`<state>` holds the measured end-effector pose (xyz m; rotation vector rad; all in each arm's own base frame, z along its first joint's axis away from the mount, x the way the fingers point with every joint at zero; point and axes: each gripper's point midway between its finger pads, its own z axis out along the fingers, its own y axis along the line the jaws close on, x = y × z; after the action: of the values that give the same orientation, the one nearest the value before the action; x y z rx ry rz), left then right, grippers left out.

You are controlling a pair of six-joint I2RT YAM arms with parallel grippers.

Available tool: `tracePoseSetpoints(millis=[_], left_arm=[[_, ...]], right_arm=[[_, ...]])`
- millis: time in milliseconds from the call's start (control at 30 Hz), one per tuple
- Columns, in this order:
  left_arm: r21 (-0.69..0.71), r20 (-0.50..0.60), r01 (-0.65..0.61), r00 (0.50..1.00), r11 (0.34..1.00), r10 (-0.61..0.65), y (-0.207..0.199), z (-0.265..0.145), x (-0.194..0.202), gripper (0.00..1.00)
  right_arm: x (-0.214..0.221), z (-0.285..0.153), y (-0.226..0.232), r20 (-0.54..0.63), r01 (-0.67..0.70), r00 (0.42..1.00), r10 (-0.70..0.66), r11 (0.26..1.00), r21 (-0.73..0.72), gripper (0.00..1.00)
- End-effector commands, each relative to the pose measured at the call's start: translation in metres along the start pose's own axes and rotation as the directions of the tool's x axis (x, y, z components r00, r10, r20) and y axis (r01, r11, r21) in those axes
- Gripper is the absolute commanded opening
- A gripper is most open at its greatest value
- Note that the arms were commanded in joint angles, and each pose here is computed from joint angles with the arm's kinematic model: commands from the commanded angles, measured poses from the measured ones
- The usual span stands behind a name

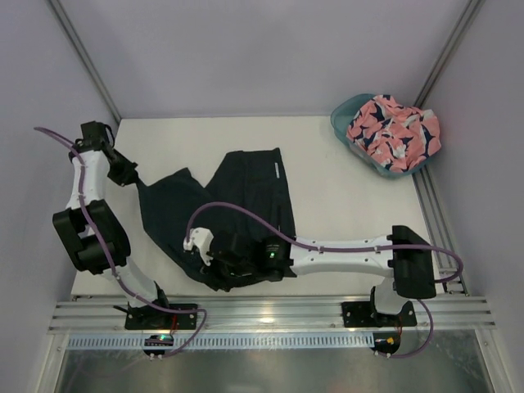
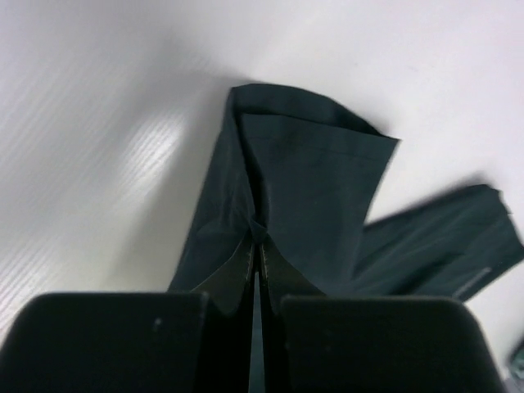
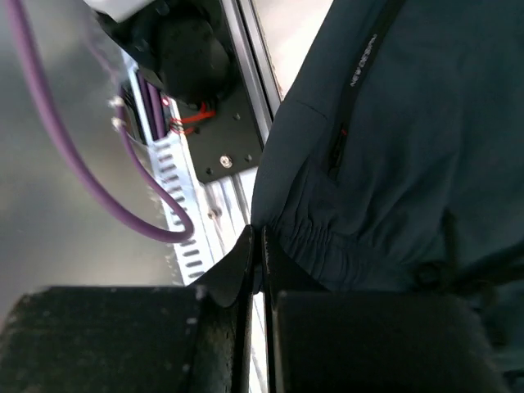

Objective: Fold and stack the shorts
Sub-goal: Fold the shorts at the center of the board.

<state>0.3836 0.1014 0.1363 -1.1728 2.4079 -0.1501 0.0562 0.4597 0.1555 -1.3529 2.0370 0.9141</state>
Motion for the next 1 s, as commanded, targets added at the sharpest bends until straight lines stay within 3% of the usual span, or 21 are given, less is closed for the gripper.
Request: tracePoseSetpoints(millis=[0,167,467,533,667,800,967], left_arm=[[0.147,-0.008,0.041,0.999,0.988,-0.040,-0.028,-0.024,-0.001,0.00],[0.291,-0.051,0.083,0.996,0.953,-0.071,-0.059,-0.024,0.014,0.00],[0.420,-0.013,-0.012,1.000,0.907,0.019,-0.142,-0.042,0.037,0.00],[0.485,-0.003,-0.024,1.000,0.874,0.029,-0.169,-0.051,0.038,0.00],[0.608,0.034,-0.030,0.999,0.793,0.011,-0.220,-0.068,0.044,0.00],[0.697,0.009,-0.066,0.996,0.714,0.084,-0.280,-0.079,0.087,0.00],[0.754,-0.014,-0.068,0.993,0.653,0.119,-0.331,-0.054,0.128,0.00]], right_arm=[[-0.007,-0.003,0.009,0.073,-0.052,0.996,0.055,0.998,-0.033,0.04],[-0.010,-0.011,-0.011,0.122,-0.072,0.990,0.063,0.995,0.068,0.04],[0.020,-0.024,-0.049,0.172,-0.137,0.980,0.102,0.969,0.204,0.04],[0.015,-0.042,-0.063,0.240,-0.188,0.963,0.123,0.946,0.266,0.04],[0.048,-0.070,-0.101,0.311,-0.319,0.929,0.200,0.859,0.401,0.04],[0.077,-0.089,-0.121,0.384,-0.433,0.882,0.272,0.788,0.437,0.04],[0.122,-0.101,-0.139,0.448,-0.559,0.817,0.362,0.688,0.463,0.04]])
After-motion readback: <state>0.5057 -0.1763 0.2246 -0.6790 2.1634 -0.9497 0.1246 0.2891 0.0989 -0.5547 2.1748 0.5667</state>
